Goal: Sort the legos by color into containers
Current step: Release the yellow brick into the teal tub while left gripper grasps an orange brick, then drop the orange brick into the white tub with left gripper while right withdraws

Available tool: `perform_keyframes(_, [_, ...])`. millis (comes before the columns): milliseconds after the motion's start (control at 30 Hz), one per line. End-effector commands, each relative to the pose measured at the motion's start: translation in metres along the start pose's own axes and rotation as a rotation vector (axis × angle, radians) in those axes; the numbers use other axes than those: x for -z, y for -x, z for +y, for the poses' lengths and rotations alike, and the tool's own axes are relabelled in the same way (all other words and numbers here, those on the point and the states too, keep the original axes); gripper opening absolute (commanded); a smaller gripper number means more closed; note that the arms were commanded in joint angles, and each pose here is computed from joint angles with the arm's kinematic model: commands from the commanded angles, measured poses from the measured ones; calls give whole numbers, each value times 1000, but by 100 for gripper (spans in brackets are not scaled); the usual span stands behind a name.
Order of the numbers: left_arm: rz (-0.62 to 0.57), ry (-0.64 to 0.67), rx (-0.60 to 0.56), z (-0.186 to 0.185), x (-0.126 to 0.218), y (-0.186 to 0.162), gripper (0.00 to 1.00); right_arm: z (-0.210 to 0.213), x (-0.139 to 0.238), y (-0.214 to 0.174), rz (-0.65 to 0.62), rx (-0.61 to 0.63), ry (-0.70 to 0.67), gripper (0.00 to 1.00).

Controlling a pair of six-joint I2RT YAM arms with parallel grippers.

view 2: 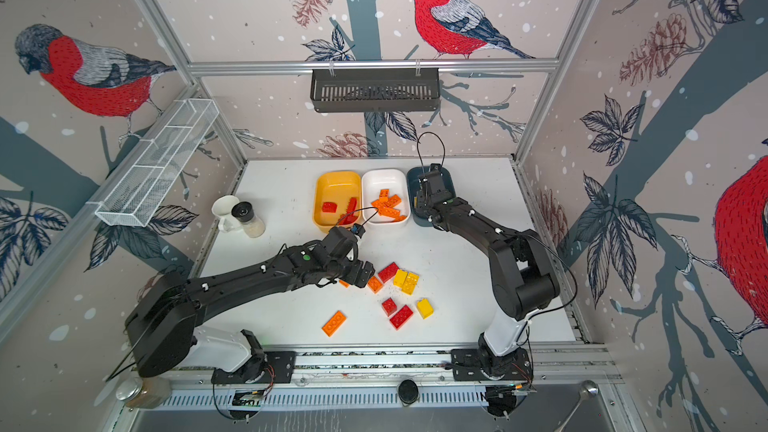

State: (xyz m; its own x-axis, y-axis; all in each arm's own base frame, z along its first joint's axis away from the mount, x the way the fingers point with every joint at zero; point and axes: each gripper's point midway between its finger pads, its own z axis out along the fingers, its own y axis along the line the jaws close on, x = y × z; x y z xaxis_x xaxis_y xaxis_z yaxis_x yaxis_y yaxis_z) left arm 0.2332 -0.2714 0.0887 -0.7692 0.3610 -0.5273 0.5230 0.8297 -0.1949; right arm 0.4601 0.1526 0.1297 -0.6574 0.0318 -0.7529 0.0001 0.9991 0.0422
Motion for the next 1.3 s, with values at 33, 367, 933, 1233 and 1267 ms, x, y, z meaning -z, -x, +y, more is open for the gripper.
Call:
perform_keyframes(33, [37,6,-70,-5,0,-6,94,0,-9,9,10,-16,-47,61])
perform_keyframes(367, [146,-5,-217,-19,-14,-22,92,4,47,17,-77,-67,-7,100])
perform_keyframes(933, [242,-9,-343,-23,-52,-36,87,-91,119,-18,-187,-352,-26,100])
perform_keyframes(1233, [237,44,-349,-18,-64,-37,73,-114,133,-21,-257,-435,-4,99])
perform_keyframes(1267, [237,48,-347,-17,-65,-37,71,-115,133,-22,-254,-434,-6,99])
